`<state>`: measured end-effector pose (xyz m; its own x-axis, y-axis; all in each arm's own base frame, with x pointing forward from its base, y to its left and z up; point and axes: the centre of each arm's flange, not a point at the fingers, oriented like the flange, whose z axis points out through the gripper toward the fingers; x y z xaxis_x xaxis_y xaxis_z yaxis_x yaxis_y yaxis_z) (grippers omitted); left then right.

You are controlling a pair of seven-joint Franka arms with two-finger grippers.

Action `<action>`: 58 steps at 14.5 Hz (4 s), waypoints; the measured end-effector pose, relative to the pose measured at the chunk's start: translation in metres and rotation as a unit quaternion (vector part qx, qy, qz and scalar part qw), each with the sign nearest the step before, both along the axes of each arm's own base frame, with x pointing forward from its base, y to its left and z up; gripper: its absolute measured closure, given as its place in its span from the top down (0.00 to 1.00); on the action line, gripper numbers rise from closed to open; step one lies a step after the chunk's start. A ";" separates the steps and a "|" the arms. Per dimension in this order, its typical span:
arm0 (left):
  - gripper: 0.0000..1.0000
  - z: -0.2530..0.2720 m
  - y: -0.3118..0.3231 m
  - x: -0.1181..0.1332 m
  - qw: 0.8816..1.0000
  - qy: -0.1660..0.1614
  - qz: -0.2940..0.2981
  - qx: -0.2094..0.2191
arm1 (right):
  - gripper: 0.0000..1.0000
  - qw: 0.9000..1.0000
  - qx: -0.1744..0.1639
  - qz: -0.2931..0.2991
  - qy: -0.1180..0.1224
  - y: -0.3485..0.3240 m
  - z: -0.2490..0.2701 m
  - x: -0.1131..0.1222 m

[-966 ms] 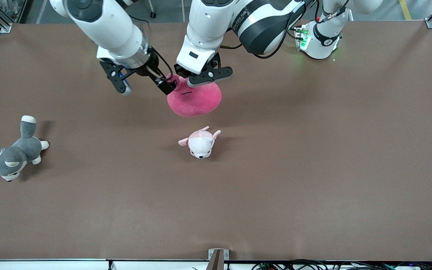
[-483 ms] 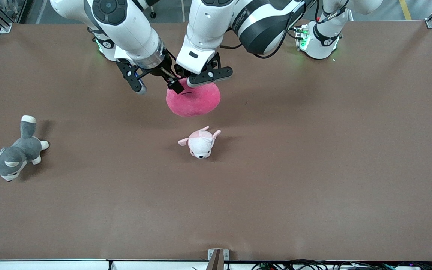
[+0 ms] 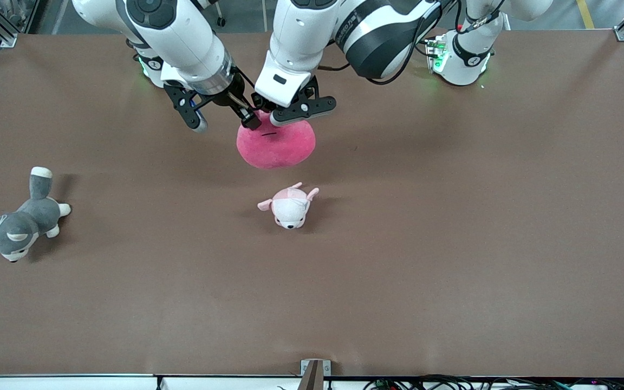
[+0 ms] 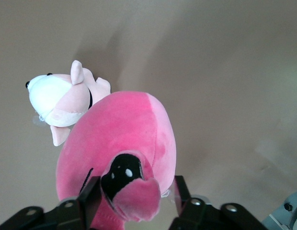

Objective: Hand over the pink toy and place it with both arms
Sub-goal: 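Grasp the pink toy with the right gripper beside the left gripper, then open the left gripper while the right gripper pulls the toy away, then place the toy by the cat with the right gripper while the left gripper retracts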

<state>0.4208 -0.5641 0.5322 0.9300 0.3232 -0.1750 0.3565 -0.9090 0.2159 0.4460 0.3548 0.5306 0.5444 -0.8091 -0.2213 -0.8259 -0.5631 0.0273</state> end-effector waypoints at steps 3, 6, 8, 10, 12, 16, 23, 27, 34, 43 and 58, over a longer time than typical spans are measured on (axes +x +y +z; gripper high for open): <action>0.10 0.000 0.000 0.000 1.000 0.000 0.000 0.000 | 0.48 1.000 0.000 0.000 0.001 0.000 -0.001 0.000; 0.10 0.000 0.000 0.000 1.000 0.000 0.000 0.000 | 0.19 1.000 0.000 0.000 0.000 0.000 0.000 0.000; 0.10 0.001 0.000 0.001 1.000 -0.001 0.001 0.000 | 0.14 1.000 0.000 0.000 -0.001 0.000 0.000 0.000; 0.10 0.002 0.001 0.001 1.000 -0.001 0.001 -0.002 | 0.14 1.000 0.002 -0.001 -0.002 -0.001 0.001 0.000; 0.21 0.005 0.002 0.003 1.000 -0.003 0.003 -0.003 | 0.14 1.000 0.003 -0.003 -0.004 -0.003 0.003 0.002; 0.62 0.018 0.004 0.002 1.000 -0.011 0.004 -0.011 | 0.14 1.000 0.004 0.005 -0.006 -0.011 0.002 0.007; 1.00 0.108 0.063 -0.018 0.999 -0.028 -0.018 0.012 | 0.14 0.997 0.014 0.079 -0.017 -0.108 -0.036 0.048; 1.00 0.157 0.159 -0.001 0.994 -0.037 -0.088 0.050 | 0.14 0.991 0.026 0.130 -0.026 -0.207 -0.073 0.058; 1.00 0.150 0.330 0.050 0.972 -0.057 -0.207 0.092 | 0.14 0.981 0.045 0.182 -0.038 -0.345 -0.137 0.054; 1.00 0.077 0.421 0.114 0.965 -0.037 -0.227 0.128 | 0.11 0.978 0.030 0.196 -0.064 -0.348 -0.178 0.063; 1.00 0.087 0.502 0.138 0.961 -0.054 -0.240 0.122 | 1.00 0.911 -0.022 0.399 -0.101 -0.378 -0.051 0.128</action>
